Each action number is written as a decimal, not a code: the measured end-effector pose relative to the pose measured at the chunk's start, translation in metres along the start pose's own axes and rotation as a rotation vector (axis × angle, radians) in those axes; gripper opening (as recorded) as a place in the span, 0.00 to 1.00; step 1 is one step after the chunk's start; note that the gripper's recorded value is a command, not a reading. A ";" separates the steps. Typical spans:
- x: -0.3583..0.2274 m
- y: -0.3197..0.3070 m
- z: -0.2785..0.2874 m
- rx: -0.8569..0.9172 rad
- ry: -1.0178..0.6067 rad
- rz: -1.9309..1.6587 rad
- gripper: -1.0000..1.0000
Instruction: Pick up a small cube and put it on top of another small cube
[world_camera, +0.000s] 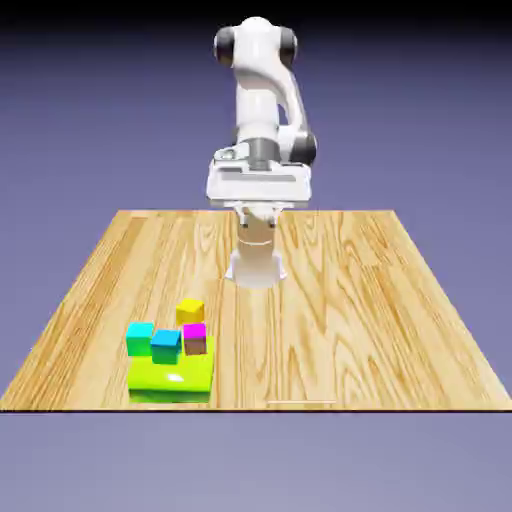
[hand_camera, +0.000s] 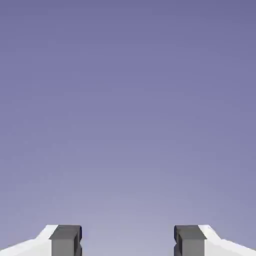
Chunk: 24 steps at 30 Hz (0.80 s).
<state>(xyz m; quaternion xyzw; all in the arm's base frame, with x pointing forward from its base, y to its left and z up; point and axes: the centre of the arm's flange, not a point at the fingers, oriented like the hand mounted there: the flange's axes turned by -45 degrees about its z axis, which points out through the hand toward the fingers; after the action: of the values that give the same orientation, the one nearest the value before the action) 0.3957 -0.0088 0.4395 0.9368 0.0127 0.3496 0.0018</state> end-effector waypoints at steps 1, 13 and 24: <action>-0.008 0.011 0.015 0.000 -0.069 0.023 0.50; -0.160 0.140 0.131 -0.011 -0.875 0.318 0.50; -0.281 0.183 0.156 -0.023 -1.248 0.470 0.50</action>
<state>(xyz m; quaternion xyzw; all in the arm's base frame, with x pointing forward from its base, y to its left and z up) 0.2899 -0.1981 0.1396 0.9411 -0.1990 -0.2671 -0.0577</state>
